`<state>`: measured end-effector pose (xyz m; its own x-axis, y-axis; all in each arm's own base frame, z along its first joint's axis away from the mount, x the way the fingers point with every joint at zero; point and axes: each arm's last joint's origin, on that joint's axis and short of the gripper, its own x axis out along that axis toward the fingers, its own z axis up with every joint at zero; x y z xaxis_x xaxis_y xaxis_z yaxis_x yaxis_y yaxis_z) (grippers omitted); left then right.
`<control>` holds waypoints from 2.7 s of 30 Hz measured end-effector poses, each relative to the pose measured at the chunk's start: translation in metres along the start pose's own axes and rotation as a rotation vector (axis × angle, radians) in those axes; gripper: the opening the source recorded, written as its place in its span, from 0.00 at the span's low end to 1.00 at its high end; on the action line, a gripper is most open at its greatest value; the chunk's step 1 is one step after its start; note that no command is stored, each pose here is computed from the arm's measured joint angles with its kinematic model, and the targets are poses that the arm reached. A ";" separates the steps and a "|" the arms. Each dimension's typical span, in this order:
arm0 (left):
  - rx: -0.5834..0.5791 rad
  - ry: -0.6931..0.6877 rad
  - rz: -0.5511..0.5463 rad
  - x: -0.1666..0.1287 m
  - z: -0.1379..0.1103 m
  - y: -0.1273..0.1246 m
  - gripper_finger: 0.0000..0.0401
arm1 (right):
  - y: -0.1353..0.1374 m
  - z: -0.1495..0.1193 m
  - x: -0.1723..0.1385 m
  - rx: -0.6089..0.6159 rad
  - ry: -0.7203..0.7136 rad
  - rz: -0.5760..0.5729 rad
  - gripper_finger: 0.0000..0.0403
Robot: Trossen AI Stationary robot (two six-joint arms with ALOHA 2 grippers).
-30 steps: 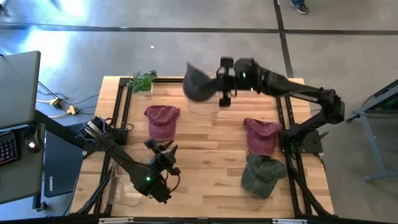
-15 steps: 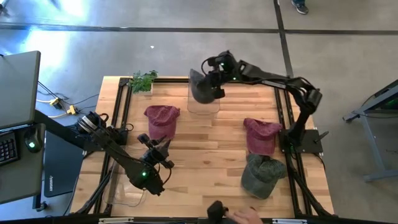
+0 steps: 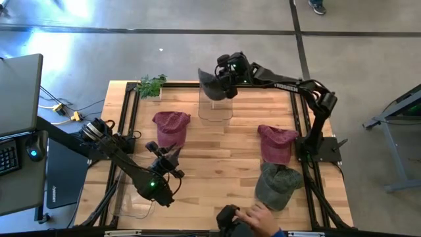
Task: Pick & Place hat
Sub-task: Put the left black cap into the top transparent bin, then put the left red cap into the bottom transparent bin
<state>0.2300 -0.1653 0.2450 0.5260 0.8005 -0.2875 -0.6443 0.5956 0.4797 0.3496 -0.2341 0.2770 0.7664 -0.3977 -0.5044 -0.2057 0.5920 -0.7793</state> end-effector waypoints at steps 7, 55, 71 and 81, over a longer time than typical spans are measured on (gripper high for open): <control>-0.020 0.000 -0.007 0.000 0.000 -0.002 0.29 | 0.003 -0.013 0.002 0.009 0.026 -0.007 0.35; -0.122 0.235 -0.014 0.012 0.009 -0.004 0.28 | 0.002 -0.013 -0.045 0.563 0.500 -0.183 0.05; -0.064 0.733 -0.057 0.119 0.058 0.081 0.15 | 0.174 0.100 -0.096 0.719 -0.189 0.132 0.01; -0.219 0.975 -0.249 0.193 0.050 0.149 0.29 | 0.266 0.095 -0.124 0.679 -0.437 0.141 0.01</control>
<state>0.2634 0.0752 0.3029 0.0418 0.3007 -0.9528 -0.7172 0.6730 0.1809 0.2578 0.0391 0.1676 0.9577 -0.0619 -0.2811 -0.0120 0.9672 -0.2538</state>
